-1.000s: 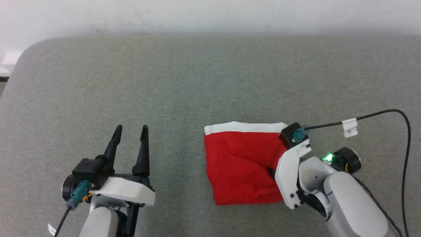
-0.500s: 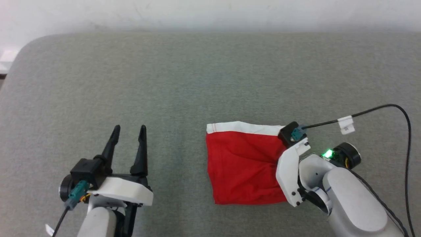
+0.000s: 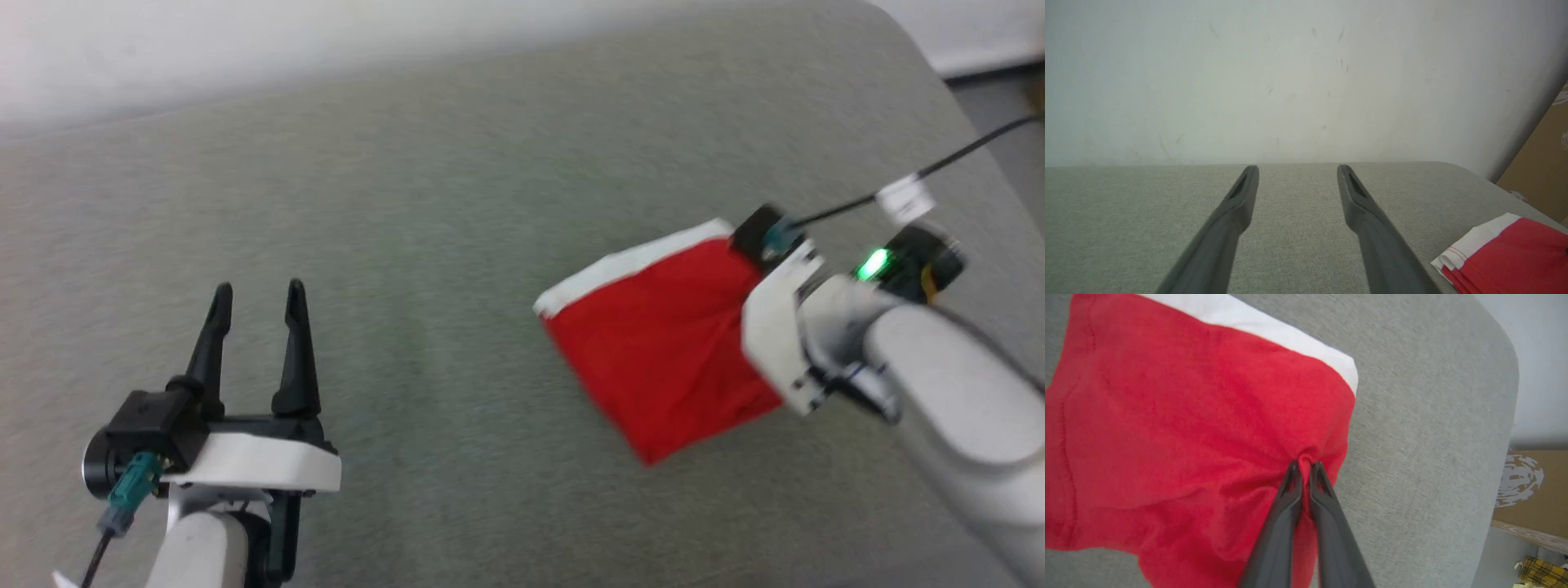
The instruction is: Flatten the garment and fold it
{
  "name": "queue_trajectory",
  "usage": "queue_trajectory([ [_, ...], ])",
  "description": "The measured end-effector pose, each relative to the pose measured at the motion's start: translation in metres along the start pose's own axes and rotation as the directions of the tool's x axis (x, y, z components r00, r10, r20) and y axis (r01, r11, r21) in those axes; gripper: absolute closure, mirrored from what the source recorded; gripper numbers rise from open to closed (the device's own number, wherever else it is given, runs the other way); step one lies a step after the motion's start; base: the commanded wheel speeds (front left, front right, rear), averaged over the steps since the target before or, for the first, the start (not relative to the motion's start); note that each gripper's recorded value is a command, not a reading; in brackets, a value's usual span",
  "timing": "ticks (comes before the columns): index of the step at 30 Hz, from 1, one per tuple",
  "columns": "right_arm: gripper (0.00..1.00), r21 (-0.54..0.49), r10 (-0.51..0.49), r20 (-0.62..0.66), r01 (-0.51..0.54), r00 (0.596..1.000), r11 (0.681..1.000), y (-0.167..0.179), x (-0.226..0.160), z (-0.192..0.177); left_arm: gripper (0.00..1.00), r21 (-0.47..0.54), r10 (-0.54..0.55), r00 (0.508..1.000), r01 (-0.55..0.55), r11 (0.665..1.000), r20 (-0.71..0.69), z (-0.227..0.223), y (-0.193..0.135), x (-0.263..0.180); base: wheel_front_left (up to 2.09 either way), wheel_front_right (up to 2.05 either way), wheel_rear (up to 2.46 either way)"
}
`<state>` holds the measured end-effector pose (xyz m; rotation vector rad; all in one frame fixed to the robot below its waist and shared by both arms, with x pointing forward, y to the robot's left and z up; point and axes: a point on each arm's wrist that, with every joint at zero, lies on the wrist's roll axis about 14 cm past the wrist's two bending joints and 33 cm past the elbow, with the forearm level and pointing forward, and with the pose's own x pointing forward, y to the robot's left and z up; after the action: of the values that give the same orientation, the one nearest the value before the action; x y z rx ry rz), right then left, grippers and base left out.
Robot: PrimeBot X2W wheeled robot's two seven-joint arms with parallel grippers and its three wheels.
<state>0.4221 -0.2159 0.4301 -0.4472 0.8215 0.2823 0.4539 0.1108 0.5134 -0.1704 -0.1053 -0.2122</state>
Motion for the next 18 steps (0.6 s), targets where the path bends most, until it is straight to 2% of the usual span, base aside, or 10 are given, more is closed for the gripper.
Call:
queue_trajectory([
  [6,1.0,0.072,-0.162,-0.062,0.166,0.985,0.983,-0.078,-0.003,-0.033,0.0,-0.01,-0.113,0.993,0.113,0.994,-0.031,-0.019,-0.033,0.035,0.0,0.0,0.0],
  [8,1.0,0.081,-0.183,-0.068,0.188,0.981,0.979,-0.088,-0.002,-0.037,0.0,-0.01,-0.126,0.991,0.126,0.992,-0.043,-0.024,-0.036,0.039,0.0,0.0,0.0],
  [9,1.0,0.11,-0.225,-0.084,0.234,0.971,0.966,-0.11,0.0,-0.045,0.0,-0.017,-0.148,0.987,0.148,0.989,-0.065,-0.035,-0.041,0.047,0.0,0.0,0.0],
  [11,1.0,0.122,-0.267,-0.121,0.282,0.956,0.952,-0.13,0.002,-0.058,0.0,-0.021,-0.165,0.982,0.163,0.986,-0.09,-0.047,-0.043,0.053,0.0,0.0,0.0],
  [13,1.0,0.129,-0.287,-0.138,0.305,0.948,0.944,-0.14,0.003,-0.064,0.0,-0.023,-0.168,0.981,0.167,0.986,-0.101,-0.053,-0.043,0.056,0.0,0.0,0.0],
  [18,1.0,0.17,-0.381,-0.222,0.42,0.898,0.891,-0.187,0.008,-0.094,0.0,-0.044,-0.169,0.974,0.164,0.986,-0.151,-0.083,-0.037,0.064,0.0,0.0,0.0],
])
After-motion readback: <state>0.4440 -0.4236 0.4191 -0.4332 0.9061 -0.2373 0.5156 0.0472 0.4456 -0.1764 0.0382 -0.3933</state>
